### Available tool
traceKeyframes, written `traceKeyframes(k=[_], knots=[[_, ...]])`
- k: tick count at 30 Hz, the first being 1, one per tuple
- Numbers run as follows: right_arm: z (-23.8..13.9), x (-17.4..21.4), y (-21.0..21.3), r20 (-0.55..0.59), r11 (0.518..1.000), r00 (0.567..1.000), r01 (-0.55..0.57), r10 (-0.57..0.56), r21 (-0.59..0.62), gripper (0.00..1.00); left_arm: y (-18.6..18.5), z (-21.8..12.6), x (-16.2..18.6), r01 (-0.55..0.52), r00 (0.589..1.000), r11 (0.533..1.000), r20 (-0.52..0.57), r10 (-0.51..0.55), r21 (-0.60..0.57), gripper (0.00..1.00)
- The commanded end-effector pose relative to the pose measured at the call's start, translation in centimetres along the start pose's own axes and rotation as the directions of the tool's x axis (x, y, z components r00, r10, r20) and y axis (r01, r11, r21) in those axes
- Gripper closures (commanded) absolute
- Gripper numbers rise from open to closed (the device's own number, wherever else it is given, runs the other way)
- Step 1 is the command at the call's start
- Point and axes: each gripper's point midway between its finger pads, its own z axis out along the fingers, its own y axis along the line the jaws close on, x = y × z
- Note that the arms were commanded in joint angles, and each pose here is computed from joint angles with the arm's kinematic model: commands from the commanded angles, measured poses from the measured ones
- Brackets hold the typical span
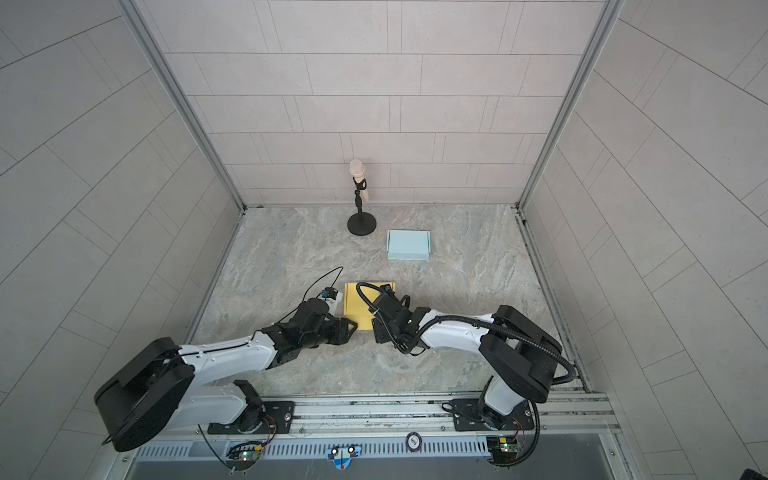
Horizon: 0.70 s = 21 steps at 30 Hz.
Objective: Fold the paper box
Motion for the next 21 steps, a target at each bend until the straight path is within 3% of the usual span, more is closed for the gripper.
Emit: traceKeyframes(k=[1, 9, 21], knots=[[-0.4, -1.2, 1.2, 0.032, 0.999, 1.0, 0.002, -0.001, -0.034, 0.38, -1.3, -0.2, -0.9, -0.017, 0.999, 0.998, 0.043, 0.015, 0.063, 0.48], [-0.5, -1.7, 1.7, 0.044, 0.998, 0.999, -0.004, 0.007, -0.057, 0.4, -2.0, -0.2, -1.3, -0.025, 0.998, 0.995, 0.062, 0.019, 0.097, 0.49], [-0.7, -1.6, 1.1, 0.044, 0.999, 0.999, -0.012, 0.014, -0.043, 0.4, -0.5, -0.1, -1.5, -0.038, 0.996, 0.999, 0.084, 0.036, 0.02, 0.51]])
